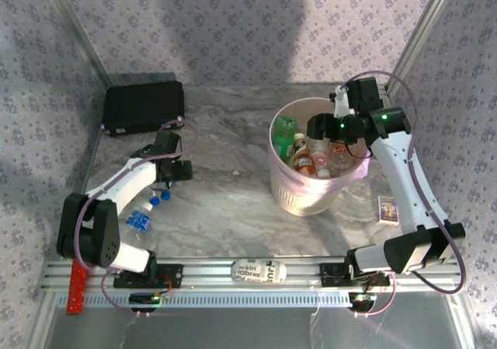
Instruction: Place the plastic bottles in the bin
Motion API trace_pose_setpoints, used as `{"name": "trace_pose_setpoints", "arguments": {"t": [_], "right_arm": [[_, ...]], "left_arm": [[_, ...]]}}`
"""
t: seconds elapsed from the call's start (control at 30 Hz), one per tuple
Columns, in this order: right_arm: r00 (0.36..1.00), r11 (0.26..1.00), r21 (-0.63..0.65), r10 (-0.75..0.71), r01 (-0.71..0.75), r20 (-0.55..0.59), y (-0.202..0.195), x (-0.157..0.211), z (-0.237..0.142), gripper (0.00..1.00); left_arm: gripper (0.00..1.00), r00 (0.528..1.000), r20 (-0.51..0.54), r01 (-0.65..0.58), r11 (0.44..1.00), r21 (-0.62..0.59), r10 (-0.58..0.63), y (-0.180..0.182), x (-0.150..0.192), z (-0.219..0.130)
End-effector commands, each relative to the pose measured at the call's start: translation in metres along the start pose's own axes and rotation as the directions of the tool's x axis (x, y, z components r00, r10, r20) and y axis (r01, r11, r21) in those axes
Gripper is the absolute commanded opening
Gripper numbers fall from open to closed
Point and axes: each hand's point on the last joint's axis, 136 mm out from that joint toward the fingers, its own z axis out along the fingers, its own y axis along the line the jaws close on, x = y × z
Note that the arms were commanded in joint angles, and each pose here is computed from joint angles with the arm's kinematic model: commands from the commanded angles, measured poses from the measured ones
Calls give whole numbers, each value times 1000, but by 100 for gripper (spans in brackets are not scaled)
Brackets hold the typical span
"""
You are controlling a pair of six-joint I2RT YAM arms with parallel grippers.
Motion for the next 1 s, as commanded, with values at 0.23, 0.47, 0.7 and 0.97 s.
{"name": "trace_pose_setpoints", "arguments": {"t": [0.23, 0.47, 0.7, 0.97], "right_arm": [[994, 999, -30, -19, 22, 109, 13, -9, -44, 79], [991, 998, -59, -26, 34, 134, 19, -9, -51, 79], [983, 995, -83, -36, 52, 179, 25, -9, -64, 79], [972, 992, -107, -45, 72, 230, 32, -11, -78, 79]], "left_arm": [[91, 998, -63, 33, 999, 3, -32, 7, 18, 12], [81, 995, -87, 44, 999, 21, -43, 0, 19, 24], [64, 994, -99, 50, 999, 20, -48, -1, 20, 29], [55, 996, -77, 56, 997, 55, -52, -6, 15, 18]]}}
